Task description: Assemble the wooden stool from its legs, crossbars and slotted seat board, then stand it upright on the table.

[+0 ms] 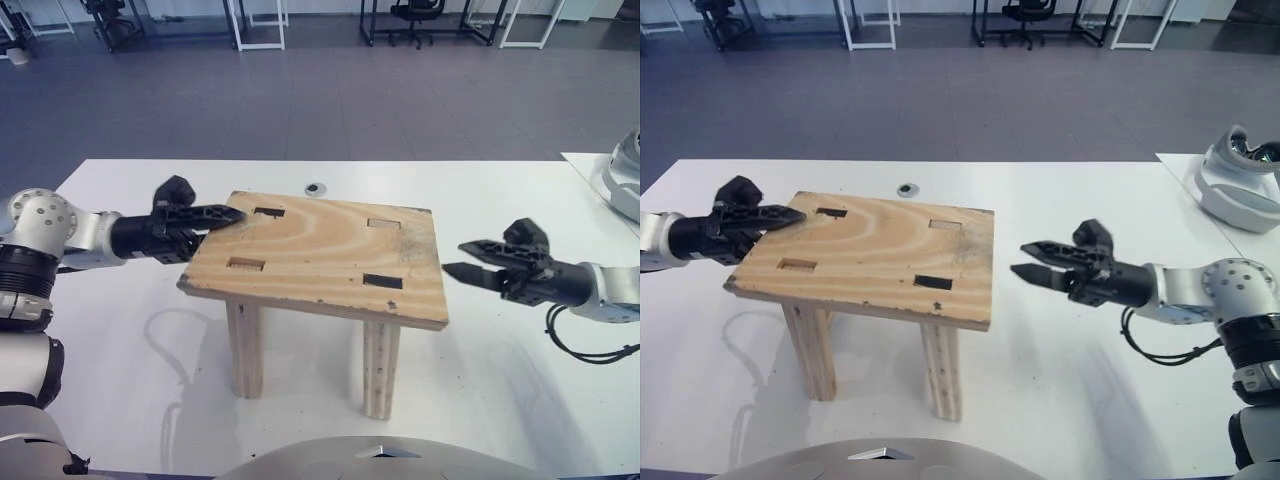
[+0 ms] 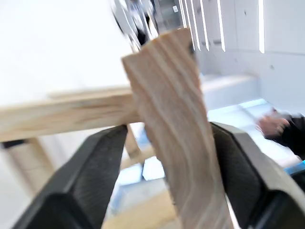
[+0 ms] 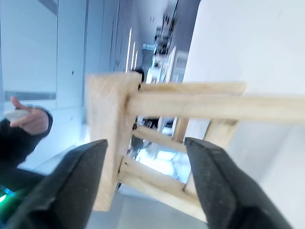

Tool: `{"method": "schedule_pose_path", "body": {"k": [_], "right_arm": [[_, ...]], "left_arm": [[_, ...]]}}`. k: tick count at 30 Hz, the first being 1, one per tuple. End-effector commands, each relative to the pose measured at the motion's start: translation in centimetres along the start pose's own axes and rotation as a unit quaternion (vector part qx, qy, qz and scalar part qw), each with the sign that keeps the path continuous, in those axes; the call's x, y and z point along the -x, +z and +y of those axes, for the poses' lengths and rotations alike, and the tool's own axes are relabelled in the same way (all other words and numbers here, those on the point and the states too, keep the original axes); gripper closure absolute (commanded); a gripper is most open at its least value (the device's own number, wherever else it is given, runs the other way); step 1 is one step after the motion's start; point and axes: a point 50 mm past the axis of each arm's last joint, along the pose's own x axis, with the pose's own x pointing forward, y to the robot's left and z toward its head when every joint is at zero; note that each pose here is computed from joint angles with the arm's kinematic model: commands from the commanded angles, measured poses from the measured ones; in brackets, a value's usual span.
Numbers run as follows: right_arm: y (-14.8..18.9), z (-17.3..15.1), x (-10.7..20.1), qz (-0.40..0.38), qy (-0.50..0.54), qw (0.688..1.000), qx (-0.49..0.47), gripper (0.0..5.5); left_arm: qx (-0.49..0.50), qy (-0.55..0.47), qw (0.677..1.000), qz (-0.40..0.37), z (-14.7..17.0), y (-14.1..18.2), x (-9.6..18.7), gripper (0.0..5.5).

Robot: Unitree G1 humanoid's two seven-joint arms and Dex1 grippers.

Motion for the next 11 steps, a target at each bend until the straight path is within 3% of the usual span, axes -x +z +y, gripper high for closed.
{"method": "schedule_pose_path", "body": {"k": [1,3,5,6,7,9,11], "right_arm": [[0.6,0.4,1.8,-0.065,-0.025,0.997,0.043,1.63],[1.1,-0.1,2.2,-0.116,-0.049,0.987,0.104,1.34],[3.0,-1.6,3.0,-0.207,-0.144,0.942,0.22,1.25],[3.8,-2.9,3.7,-0.243,-0.221,0.899,0.29,1.25],[4.3,-4.4,4.4,-0.275,-0.297,0.845,0.349,1.25],[3.9,-6.9,5.0,-0.308,-0.385,0.763,0.418,1.25],[2.8,-9.4,5.2,-0.324,-0.432,0.715,0.443,1.25]], "left_arm": [[-0.045,0.03,0.993,-0.108,-0.5,1.7,3.0,1.62],[-0.111,0.038,0.978,-0.174,-1.3,2.5,5.2,1.37],[-0.209,0.117,0.947,-0.213,-0.1,2.8,6.8,1.01],[-0.267,0.2,0.913,-0.235,1.7,3.0,7.5,0.82],[-0.336,0.298,0.859,-0.246,3.9,2.6,7.9,0.64],[-0.409,0.401,0.771,-0.276,6.8,1.3,7.9,0.64],[-0.452,0.446,0.712,-0.299,8.7,0.3,6.7,0.64]]}}
